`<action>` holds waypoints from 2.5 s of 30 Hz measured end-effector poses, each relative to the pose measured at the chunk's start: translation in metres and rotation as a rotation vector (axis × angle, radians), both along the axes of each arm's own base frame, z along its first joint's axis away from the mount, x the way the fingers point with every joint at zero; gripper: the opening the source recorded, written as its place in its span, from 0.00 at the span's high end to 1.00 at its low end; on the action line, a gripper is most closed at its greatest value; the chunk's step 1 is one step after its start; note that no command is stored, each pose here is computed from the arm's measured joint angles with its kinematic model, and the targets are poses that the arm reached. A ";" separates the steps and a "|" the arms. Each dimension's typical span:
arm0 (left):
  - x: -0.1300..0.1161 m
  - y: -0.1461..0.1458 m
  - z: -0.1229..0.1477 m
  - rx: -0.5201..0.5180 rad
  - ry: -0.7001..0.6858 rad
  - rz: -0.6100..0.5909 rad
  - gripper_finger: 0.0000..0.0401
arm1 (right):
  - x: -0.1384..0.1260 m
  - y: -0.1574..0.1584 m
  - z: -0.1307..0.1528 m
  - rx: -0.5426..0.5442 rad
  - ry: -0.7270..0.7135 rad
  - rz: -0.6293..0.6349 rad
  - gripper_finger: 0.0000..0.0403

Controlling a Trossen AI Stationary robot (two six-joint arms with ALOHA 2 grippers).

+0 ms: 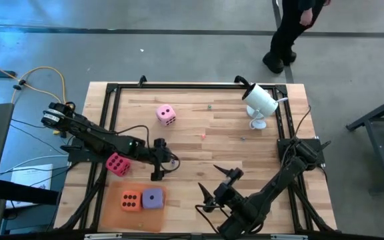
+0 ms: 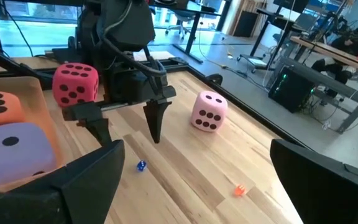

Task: Pick & Place Dice
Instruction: Put the small blue dice into the orange bin

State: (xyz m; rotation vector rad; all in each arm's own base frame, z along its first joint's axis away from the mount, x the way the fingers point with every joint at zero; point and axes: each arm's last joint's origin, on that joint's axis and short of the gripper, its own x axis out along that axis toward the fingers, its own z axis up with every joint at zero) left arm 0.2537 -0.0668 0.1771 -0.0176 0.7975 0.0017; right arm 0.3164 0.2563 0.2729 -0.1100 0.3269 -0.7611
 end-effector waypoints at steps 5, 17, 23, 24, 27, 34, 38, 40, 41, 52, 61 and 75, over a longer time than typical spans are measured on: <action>0.000 0.000 0.000 0.001 0.002 -0.001 0.00 | 0.000 0.000 0.000 0.011 0.010 0.001 0.03; 0.000 0.000 -0.002 -0.061 0.010 0.060 0.00 | 0.000 0.000 -0.001 0.023 0.025 0.003 0.03; 0.003 -0.001 -0.009 -0.048 0.030 0.070 0.00 | 0.000 0.000 -0.001 0.027 0.027 0.003 0.03; 0.003 0.000 -0.011 -0.036 0.037 0.079 0.00 | 0.000 0.000 -0.001 0.028 0.028 0.003 0.03; 0.005 0.000 -0.018 0.003 0.052 0.108 0.00 | 0.000 0.000 -0.001 0.028 0.027 0.003 0.03; 0.010 -0.001 -0.028 0.012 0.067 0.115 0.00 | 0.000 0.000 -0.001 0.014 0.040 0.009 0.03; 0.011 -0.002 -0.035 0.005 0.091 0.135 0.00 | 0.000 0.000 -0.001 0.017 0.038 0.010 0.03; 0.011 -0.002 -0.040 0.009 0.112 0.140 0.00 | 0.000 0.001 -0.001 0.017 0.040 0.011 0.03; 0.012 -0.002 -0.042 0.008 0.115 0.141 0.00 | 0.000 0.001 -0.001 0.018 0.039 0.011 0.03; 0.016 -0.004 -0.056 0.007 0.144 0.155 0.08 | 0.000 0.001 -0.001 0.019 0.039 0.011 0.03; 0.015 -0.007 -0.056 0.009 0.148 0.142 0.26 | 0.001 0.001 -0.001 0.022 0.034 0.011 0.03; 0.018 -0.008 -0.055 0.005 0.105 0.146 0.36 | 0.001 0.001 -0.001 0.025 0.036 0.011 0.03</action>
